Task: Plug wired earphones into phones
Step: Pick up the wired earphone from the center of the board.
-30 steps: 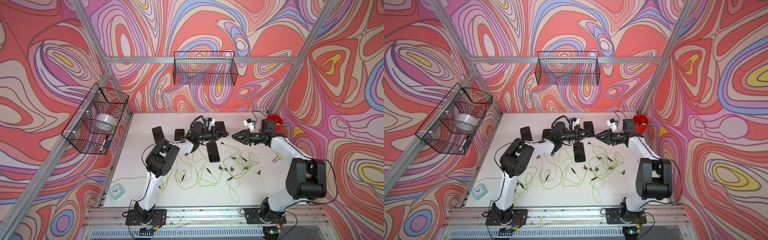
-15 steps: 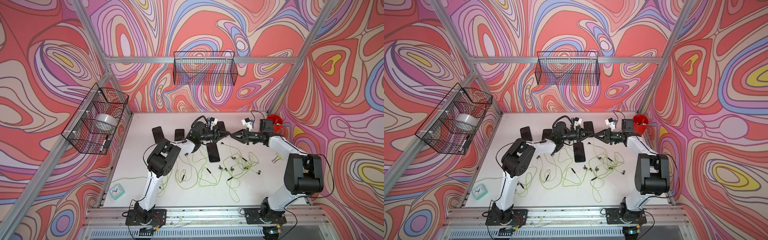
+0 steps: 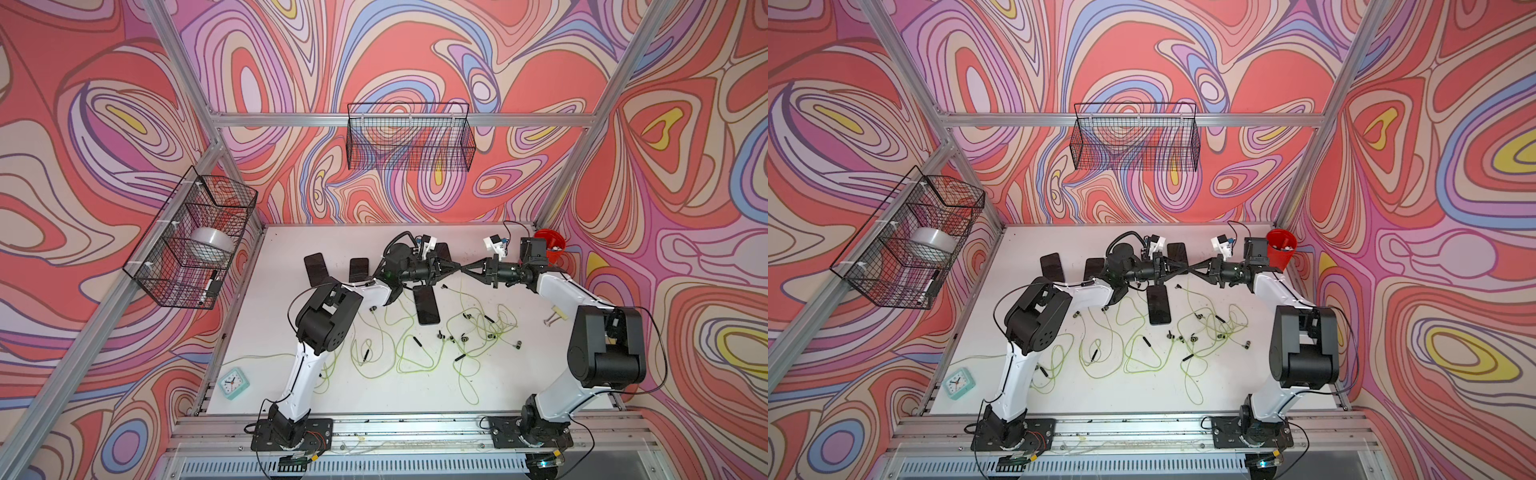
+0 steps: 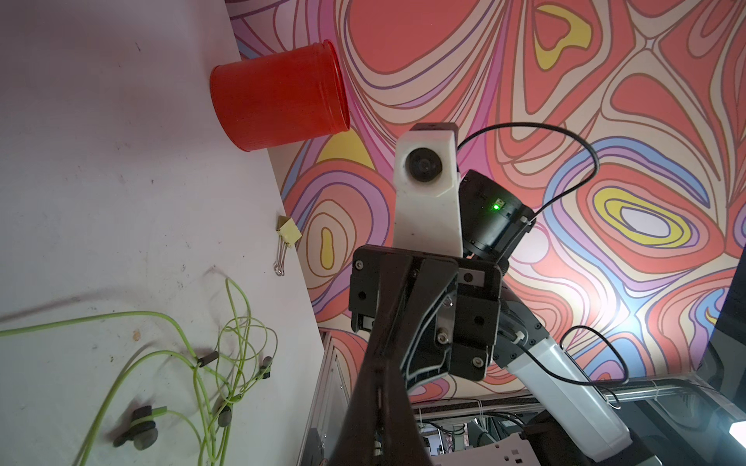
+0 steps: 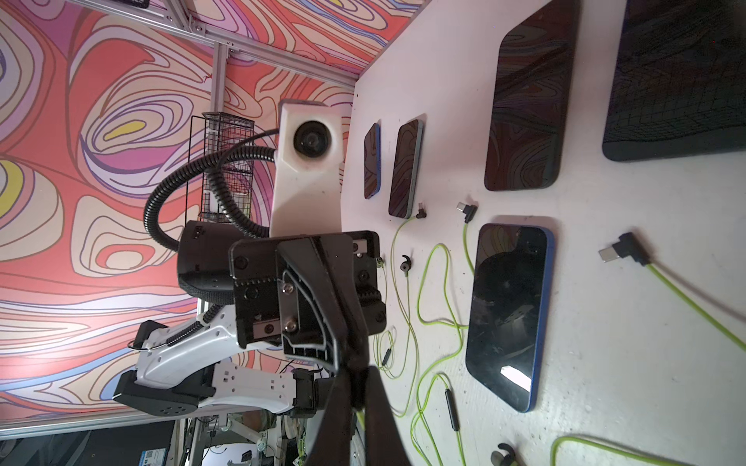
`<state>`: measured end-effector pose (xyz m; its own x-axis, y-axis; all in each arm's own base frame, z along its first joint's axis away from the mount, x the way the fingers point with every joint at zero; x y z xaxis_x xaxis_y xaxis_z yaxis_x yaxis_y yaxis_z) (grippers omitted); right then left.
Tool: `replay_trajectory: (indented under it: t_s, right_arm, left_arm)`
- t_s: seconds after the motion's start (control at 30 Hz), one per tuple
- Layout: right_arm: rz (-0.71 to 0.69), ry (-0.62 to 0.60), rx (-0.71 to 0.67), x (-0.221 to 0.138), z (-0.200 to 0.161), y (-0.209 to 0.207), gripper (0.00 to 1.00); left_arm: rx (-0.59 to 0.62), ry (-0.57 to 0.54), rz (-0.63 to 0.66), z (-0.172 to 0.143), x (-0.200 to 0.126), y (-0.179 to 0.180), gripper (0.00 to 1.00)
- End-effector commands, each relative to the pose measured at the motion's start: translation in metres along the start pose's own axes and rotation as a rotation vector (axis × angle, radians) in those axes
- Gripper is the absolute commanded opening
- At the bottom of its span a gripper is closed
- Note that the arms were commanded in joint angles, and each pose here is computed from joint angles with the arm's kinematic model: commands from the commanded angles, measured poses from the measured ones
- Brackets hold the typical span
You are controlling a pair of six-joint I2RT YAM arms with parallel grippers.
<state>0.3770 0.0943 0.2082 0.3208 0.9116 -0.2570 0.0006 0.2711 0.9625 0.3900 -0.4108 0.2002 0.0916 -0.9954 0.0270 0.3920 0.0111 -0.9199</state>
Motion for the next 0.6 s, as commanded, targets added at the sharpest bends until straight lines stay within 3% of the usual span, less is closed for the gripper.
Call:
replay_trajectory:
  t_s: [0.0, 0.1, 0.3, 0.47, 0.57]
  right_arm:
    - [0.017, 0.023, 0.0, 0.005, -0.003, -0.003, 0.04]
    - [0.014, 0.024, 0.003, 0.005, -0.003, -0.003, 0.03]
    - [-0.011, 0.021, 0.001, 0.004, -0.003, -0.003, 0.03]
    - [-0.043, 0.018, 0.013, 0.004, -0.002, -0.008, 0.03]
    - [-0.055, 0.013, 0.015, 0.004, 0.0, -0.009, 0.03]
  left_arm:
    - [0.032, 0.005, -0.034, -0.002, 0.007, -0.005, 0.0]
    - [0.034, -0.004, -0.029, -0.001, 0.006, -0.003, 0.02]
    - [0.035, -0.053, -0.011, 0.005, -0.008, 0.004, 0.32]
    - [0.038, -0.081, 0.009, 0.01, -0.02, 0.009, 0.34]
    - [0.043, -0.075, 0.008, 0.009, -0.019, 0.006, 0.26]
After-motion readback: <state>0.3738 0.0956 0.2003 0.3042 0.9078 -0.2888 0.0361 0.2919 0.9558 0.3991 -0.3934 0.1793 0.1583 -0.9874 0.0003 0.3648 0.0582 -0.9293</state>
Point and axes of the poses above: each gripper's point midway between its finger pads, its own x axis out along the fingers, its own y axis along the line the jaws close on, z = x × y, the point moved 4 cm from there along -x, back along the fingers, and after that the axes turned 13 degrees about x, right-handed, at the moved point
